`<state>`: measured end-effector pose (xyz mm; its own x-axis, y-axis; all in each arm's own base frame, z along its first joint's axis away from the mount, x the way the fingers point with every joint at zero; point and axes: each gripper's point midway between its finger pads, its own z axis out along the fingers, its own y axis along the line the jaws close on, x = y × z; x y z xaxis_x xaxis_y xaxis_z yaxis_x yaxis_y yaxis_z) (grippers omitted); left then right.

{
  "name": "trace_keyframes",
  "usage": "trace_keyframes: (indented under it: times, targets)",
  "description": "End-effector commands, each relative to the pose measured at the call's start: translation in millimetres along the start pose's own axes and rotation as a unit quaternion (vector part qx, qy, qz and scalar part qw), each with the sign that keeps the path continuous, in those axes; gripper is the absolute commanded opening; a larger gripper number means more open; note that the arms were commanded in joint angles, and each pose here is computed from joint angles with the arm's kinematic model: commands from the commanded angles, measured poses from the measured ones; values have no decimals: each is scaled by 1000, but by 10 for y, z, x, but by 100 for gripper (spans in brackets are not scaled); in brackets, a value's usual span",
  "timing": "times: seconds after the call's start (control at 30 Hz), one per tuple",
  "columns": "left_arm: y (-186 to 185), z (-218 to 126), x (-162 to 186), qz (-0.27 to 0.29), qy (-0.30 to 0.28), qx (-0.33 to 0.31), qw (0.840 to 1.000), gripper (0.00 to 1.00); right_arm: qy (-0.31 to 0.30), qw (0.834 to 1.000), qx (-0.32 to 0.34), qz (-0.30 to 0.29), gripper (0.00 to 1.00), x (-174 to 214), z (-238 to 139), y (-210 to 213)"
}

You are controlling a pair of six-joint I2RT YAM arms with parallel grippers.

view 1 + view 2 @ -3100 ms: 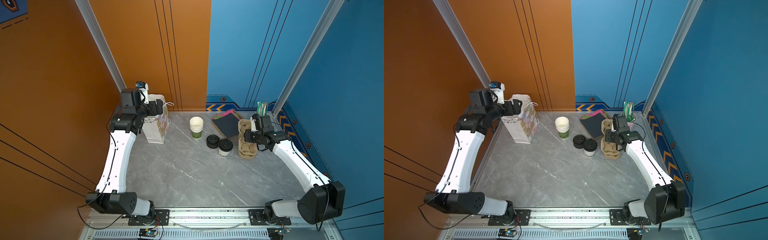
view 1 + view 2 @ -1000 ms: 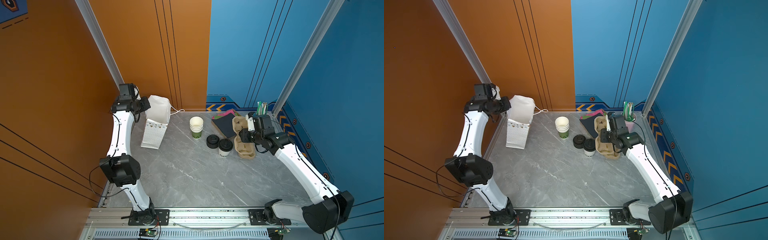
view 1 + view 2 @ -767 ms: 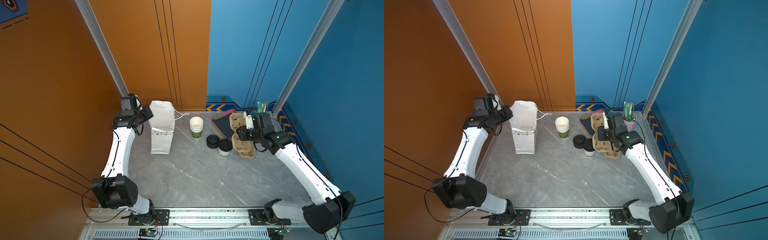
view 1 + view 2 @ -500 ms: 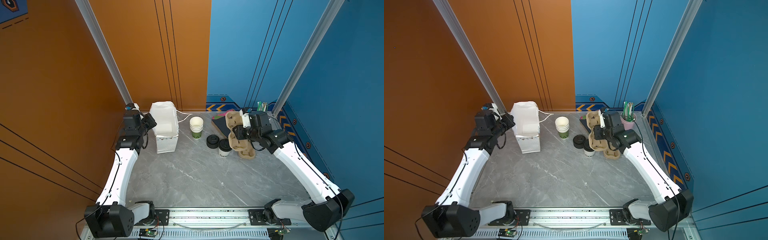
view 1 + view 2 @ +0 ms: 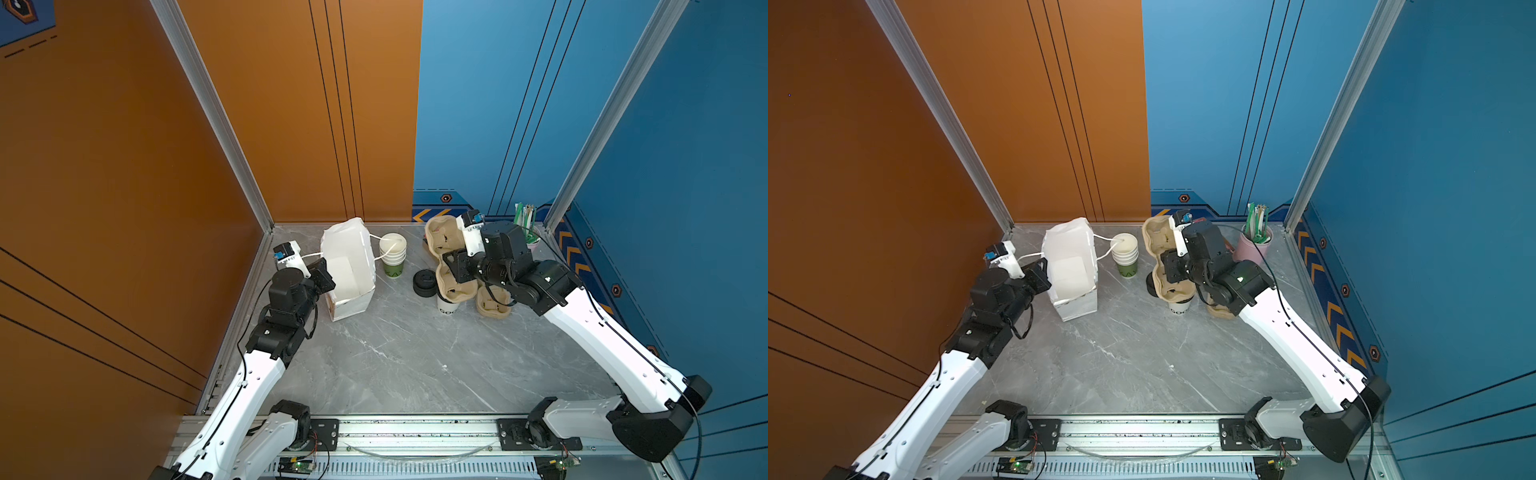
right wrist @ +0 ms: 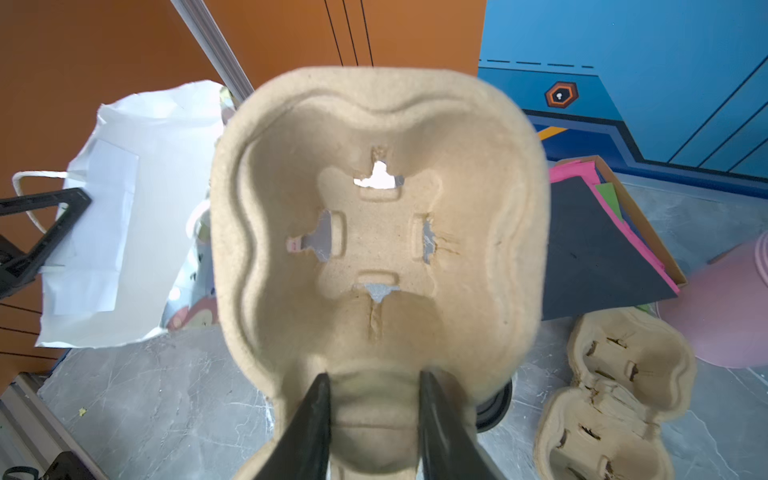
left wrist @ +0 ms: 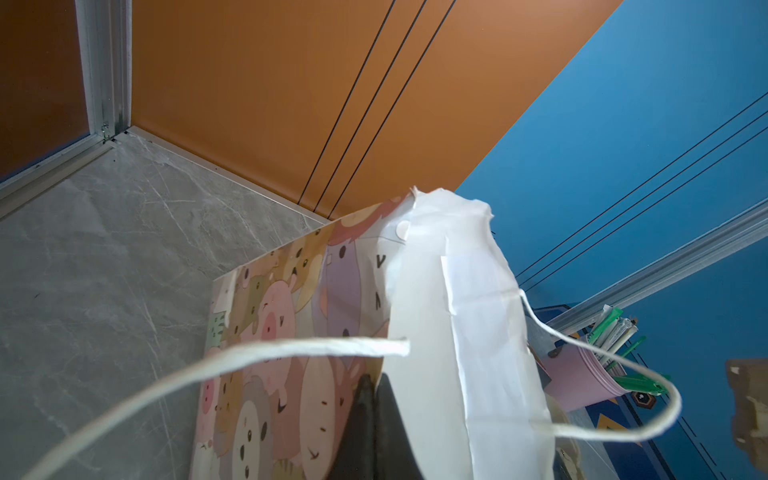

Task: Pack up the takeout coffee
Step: 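Pull the bag inward with the left gripper while the right brings the carrier, then lower the carrier into the bag with the right gripper while left holds bag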

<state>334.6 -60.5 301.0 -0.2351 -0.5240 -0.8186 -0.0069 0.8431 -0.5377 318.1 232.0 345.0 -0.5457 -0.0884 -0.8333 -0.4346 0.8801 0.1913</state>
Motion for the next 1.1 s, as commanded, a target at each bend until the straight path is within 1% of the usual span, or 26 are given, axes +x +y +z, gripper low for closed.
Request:
trace_keyframes:
  times: [0.0, 0.13, 0.33, 0.6, 0.77, 0.93, 1.07]
  targets:
    - [-23, -44, -14, -7, -17, 3, 1000, 0, -43, 999, 0, -3, 34, -233, -217, 127]
    - [-71, -97, 22, -5, -19, 10, 1000, 0, -64, 998, -25, -13, 35, -327, -309, 414]
    - [-139, -156, 103, -8, -17, 18, 1000, 0, -91, 994, -62, -12, 35, -478, -372, 829]
    - [-223, -211, 237, -8, -15, 19, 1000, 0, -110, 989, -98, 5, 35, -583, -263, 1295]
    - [-292, -261, 269, -7, -19, 22, 1000, 0, -124, 987, -104, 25, 35, -646, -161, 1457]
    - [-323, -278, 306, -15, -19, 23, 999, 0, -134, 985, -95, 42, 35, -661, -14, 1548]
    - [-355, -299, 304, -18, -22, 23, 999, 0, -144, 986, -73, 48, 35, -635, 144, 1593]
